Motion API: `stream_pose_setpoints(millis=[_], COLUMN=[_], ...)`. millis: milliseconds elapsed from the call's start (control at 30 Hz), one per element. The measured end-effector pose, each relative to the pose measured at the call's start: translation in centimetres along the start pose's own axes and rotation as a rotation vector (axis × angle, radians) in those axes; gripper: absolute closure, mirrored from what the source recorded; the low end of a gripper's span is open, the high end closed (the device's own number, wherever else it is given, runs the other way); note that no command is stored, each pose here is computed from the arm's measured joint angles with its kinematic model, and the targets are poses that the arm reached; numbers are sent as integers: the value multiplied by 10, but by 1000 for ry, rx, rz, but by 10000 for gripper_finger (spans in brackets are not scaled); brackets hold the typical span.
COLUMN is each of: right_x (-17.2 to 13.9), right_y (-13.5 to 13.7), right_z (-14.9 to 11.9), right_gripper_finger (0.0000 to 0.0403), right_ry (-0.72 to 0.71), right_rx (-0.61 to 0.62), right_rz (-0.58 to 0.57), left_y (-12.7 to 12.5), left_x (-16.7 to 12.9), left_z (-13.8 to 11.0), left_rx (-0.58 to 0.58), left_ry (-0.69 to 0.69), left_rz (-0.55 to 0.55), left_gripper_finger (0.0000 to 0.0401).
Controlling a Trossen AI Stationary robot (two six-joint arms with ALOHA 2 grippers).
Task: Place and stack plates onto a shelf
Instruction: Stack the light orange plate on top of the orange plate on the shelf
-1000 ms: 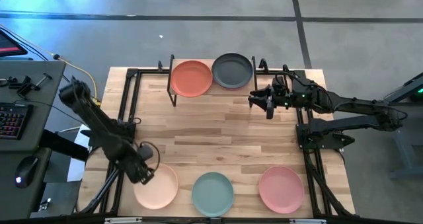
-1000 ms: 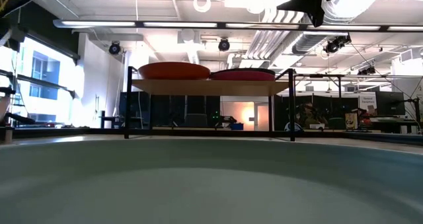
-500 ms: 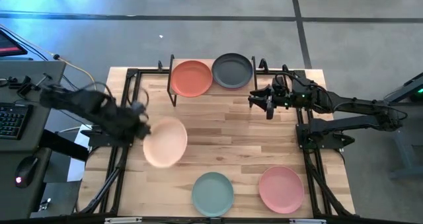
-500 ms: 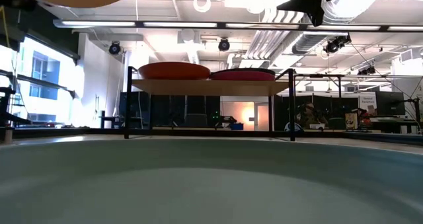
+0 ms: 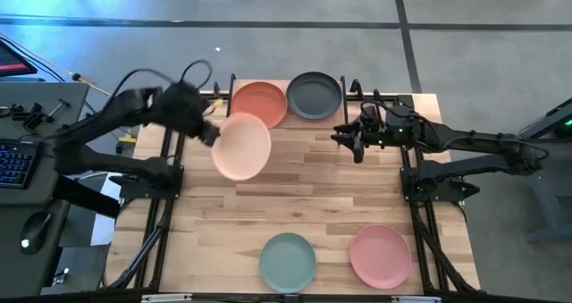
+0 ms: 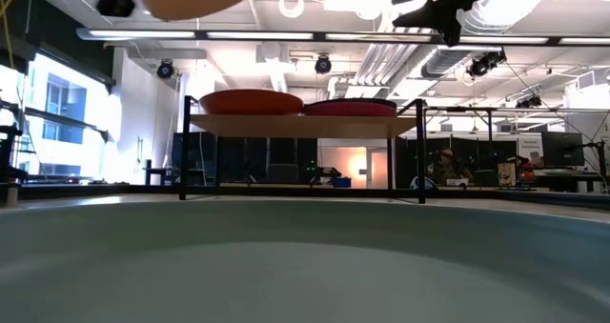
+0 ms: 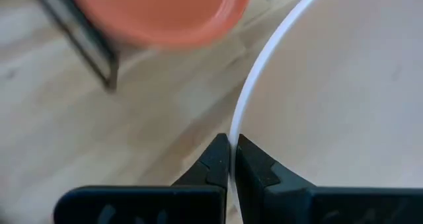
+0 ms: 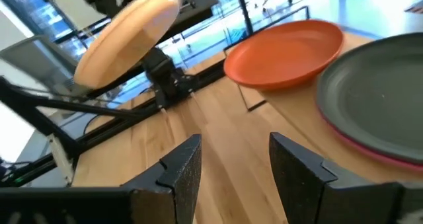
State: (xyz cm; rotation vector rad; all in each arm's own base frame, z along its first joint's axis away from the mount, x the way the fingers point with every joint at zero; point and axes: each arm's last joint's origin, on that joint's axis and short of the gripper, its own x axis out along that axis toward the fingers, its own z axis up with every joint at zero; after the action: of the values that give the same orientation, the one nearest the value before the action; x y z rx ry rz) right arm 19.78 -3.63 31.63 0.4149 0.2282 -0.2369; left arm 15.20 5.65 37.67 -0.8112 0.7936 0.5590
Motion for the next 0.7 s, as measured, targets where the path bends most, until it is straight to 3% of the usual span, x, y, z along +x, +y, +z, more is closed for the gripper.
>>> stream_pose_setpoints(millis=[400, 567, 700], right_x=[1, 1, 0], right_y=[2, 2, 2], right_z=[-1, 0, 0], right_gripper_finger=[245, 245, 245], right_ry=[25, 24, 25], right_rx=[27, 62, 79], right_rz=[66, 66, 66], left_y=[33, 53, 64], left_x=[35, 57, 71], left_z=[112, 146, 160], left_rx=[18, 3, 3], left_ry=[-10, 9, 38], left_rz=[34, 81, 102], left_gripper_finger=[401, 401, 401])
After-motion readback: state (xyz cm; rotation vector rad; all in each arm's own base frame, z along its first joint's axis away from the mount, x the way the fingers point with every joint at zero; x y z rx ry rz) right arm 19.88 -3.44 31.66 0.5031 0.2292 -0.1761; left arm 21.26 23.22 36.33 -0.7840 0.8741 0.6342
